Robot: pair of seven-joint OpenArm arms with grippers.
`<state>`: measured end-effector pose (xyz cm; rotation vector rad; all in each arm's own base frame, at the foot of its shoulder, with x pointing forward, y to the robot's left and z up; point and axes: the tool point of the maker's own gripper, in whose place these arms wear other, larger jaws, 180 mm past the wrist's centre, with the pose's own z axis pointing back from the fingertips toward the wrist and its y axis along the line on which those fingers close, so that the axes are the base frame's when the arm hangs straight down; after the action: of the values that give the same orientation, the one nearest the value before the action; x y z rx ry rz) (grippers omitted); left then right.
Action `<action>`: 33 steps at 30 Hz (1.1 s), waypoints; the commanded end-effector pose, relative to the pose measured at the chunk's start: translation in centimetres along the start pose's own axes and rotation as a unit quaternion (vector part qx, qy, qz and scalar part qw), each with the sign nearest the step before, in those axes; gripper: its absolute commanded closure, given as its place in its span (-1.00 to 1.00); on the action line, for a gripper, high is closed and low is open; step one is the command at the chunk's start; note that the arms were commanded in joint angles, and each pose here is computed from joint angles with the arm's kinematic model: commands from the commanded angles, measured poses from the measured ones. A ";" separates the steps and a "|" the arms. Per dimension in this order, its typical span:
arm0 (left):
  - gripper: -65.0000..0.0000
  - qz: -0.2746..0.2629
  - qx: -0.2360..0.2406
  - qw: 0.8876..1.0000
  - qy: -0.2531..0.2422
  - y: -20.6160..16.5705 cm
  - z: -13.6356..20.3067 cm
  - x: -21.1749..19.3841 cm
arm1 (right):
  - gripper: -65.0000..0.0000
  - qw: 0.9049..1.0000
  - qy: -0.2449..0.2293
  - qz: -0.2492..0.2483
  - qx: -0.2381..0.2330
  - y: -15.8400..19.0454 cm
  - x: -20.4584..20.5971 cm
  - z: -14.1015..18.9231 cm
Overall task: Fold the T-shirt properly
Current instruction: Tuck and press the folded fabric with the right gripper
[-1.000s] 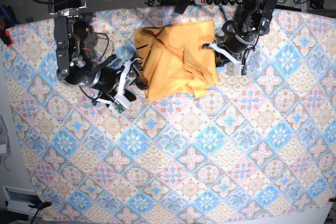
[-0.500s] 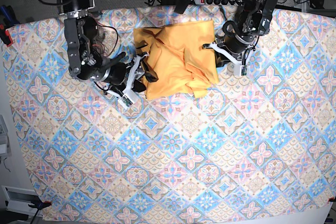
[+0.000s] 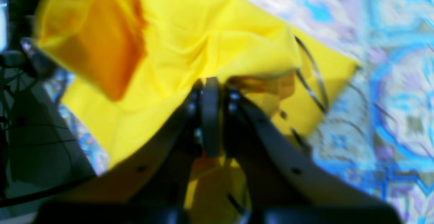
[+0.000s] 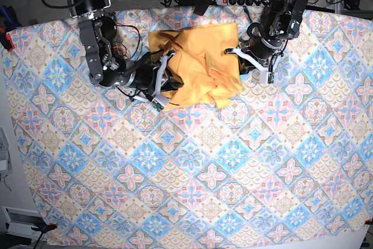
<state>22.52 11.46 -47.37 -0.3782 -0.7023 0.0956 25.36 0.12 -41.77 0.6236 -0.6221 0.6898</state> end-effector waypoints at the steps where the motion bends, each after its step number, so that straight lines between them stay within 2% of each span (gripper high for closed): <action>1: 1.00 -0.003 0.000 1.000 -0.006 0.0 0.2 0.4 | 1.00 0.999 -0.027 0.022 0.008 0.4 2.2 0.5; 11: 1.00 -0.004 0.002 1.000 -0.006 0.2 0.2 0.5 | 0.98 0.992 -0.025 0.116 0.038 6.4 3.6 2.6; 19: 1.00 -0.004 0.003 1.000 -0.008 0.4 0.2 0.6 | 0.98 0.983 0.033 0.159 0.089 9.2 -0.1 2.9; 24: 1.00 -0.005 0.004 1.000 -0.009 0.4 0.2 0.8 | 0.98 0.983 0.026 0.149 0.106 9.3 0.1 3.4; 33: 1.00 -0.005 0.004 1.000 -0.011 0.4 0.2 0.9 | 0.96 0.986 0.041 0.131 0.098 8.4 -1.4 4.0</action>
<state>22.64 11.89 -47.32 -0.3702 -0.7051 0.0978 16.48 1.85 -38.53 0.6832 -0.5287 1.0286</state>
